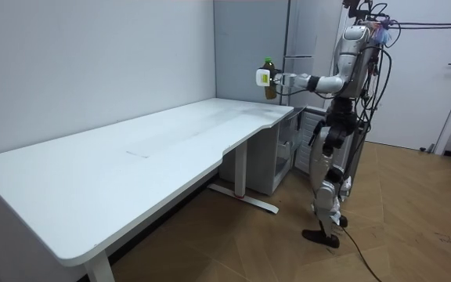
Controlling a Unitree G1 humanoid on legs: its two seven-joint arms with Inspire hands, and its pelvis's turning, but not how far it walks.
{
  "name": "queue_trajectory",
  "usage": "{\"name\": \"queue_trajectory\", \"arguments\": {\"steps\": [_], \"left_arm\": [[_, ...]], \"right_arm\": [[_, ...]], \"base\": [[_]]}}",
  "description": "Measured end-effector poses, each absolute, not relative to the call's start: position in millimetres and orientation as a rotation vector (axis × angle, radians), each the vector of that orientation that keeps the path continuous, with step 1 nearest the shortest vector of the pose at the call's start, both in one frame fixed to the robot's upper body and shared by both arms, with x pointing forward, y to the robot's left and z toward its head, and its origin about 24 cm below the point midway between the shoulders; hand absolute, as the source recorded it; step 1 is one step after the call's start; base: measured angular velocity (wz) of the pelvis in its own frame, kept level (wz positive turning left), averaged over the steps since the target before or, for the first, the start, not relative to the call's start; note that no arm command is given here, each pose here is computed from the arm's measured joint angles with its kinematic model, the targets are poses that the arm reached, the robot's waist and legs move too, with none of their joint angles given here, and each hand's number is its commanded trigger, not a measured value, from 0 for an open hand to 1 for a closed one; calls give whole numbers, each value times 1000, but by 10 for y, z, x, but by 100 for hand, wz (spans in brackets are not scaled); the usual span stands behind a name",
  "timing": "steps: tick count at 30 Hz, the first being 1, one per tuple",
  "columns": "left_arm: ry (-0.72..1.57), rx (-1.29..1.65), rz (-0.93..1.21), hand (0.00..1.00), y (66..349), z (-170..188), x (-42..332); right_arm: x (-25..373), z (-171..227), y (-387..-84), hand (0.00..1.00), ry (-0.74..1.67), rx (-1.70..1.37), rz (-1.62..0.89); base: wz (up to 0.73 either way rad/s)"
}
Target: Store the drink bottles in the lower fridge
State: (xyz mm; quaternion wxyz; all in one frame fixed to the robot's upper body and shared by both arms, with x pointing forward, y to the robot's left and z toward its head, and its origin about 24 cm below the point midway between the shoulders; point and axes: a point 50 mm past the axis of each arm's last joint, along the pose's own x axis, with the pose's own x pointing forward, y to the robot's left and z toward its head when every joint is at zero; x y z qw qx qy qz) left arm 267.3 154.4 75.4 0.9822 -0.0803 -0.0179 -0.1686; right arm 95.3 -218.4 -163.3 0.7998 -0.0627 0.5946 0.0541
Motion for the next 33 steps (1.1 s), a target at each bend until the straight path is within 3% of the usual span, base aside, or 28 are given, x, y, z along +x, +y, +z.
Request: {"name": "queue_trajectory", "arguments": {"steps": [11, 33], "left_arm": [[52, -229, -482, 100, 1262, 536, 2490], [257, -280, -741, 100, 1133, 136, 2026]], "right_arm": [[1216, -1578, -1913, 0, 1204, -200, 342], [1618, -1357, -1697, 0, 1003, -270, 458]], "base": [[18], [7]]}}
